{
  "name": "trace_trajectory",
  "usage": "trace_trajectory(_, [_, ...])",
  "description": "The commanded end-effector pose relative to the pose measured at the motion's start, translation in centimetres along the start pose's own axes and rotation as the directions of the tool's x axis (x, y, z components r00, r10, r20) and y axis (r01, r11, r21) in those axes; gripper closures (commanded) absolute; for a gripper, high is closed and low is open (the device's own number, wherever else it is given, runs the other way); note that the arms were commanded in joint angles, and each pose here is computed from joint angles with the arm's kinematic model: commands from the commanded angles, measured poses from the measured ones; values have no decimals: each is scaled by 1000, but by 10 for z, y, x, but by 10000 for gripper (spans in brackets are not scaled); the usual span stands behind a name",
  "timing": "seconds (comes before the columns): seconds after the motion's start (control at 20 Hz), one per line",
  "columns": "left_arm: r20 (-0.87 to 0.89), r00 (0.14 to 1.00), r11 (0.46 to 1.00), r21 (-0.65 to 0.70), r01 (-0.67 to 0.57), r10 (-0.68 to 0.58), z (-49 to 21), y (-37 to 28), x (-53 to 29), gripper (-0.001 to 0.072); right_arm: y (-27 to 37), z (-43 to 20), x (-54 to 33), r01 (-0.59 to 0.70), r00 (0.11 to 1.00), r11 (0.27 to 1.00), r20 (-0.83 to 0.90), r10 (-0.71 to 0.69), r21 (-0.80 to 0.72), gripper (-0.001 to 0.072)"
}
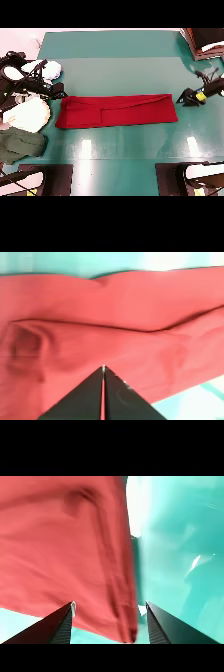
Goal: Fold the shirts.
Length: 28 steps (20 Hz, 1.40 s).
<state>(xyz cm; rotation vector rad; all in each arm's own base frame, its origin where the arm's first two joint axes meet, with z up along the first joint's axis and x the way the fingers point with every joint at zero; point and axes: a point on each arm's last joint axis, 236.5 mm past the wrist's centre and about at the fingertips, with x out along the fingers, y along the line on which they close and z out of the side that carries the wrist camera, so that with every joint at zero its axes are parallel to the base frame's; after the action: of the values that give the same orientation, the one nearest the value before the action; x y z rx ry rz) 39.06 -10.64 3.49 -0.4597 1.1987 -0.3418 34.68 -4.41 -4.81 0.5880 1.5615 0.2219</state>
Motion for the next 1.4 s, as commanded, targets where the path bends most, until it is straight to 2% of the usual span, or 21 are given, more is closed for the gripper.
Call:
trace_trajectory(0.0, [26,998,998,28,64,-65,3,-37,14,685,-12,-11,27,-157,988,983,27,155,99,190])
trace_trajectory(0.1, [30,996,994,69,87,-89,-3,-70,34,685,3,-13,45,-252,968,962,24,251,107,207])
trace_trajectory(0.2, [16,994,989,102,106,-108,-14,-96,57,686,22,-9,61,-294,956,951,9,295,92,216])
trace_trajectory(0.25, [6,994,986,121,111,-113,-19,-105,69,686,32,-6,66,-302,953,951,9,302,70,309])
trace_trajectory(0.3, [-6,993,985,131,116,-117,-26,-113,81,685,42,-4,71,-296,955,954,6,296,42,452])
trace_trajectory(0.35, [-20,993,984,133,121,-119,-32,-121,92,686,54,-3,71,-289,957,957,-16,289,-1,662])
trace_trajectory(0.4, [-34,992,982,139,125,-122,-36,-127,103,685,65,-2,65,-288,957,956,-29,287,-48,699])
trace_trajectory(0.7, [-127,983,968,198,154,-131,-52,-166,162,686,177,3,-44,-223,952,904,117,282,-365,700])
trace_trajectory(0.9, [-152,977,977,129,170,-150,-58,-173,191,685,263,-18,-97,-177,920,837,216,328,-517,700])
trace_trajectory(1.1, [-172,974,981,107,164,-145,-63,-167,202,685,329,-46,-114,-186,901,764,203,384,-618,699])
trace_trajectory(1.35, [-131,978,979,105,174,-160,-52,-173,201,685,387,-77,-93,-234,907,678,95,411,-697,699])
